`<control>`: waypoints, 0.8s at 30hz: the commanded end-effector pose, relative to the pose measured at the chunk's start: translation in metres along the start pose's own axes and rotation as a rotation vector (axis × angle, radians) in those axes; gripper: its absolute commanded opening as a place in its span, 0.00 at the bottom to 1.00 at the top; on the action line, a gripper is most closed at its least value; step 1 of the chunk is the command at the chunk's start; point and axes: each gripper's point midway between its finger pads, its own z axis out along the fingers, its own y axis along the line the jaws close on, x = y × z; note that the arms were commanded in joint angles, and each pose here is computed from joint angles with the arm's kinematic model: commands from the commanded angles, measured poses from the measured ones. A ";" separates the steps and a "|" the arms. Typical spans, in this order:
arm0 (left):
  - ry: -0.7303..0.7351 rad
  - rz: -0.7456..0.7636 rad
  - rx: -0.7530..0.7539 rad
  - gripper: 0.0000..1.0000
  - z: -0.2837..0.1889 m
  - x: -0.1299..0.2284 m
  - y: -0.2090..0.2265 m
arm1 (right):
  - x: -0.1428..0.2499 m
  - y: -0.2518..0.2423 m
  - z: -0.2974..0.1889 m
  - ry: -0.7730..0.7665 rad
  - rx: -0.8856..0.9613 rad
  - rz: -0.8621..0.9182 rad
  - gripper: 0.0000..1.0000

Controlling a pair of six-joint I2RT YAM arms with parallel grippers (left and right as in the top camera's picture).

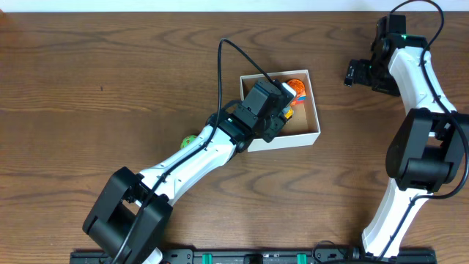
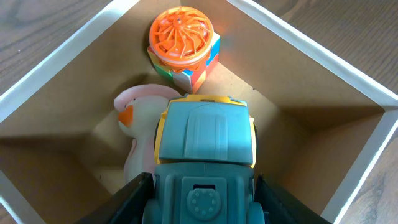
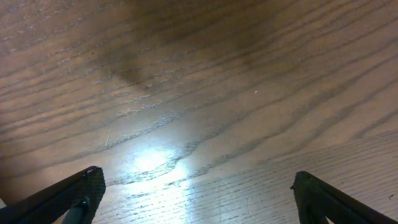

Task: Pack container
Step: 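Lower the truck into the box and open the left gripper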

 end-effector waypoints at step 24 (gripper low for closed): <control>-0.064 -0.001 0.005 0.53 -0.004 -0.020 -0.001 | -0.002 0.002 -0.009 -0.019 -0.002 0.007 0.99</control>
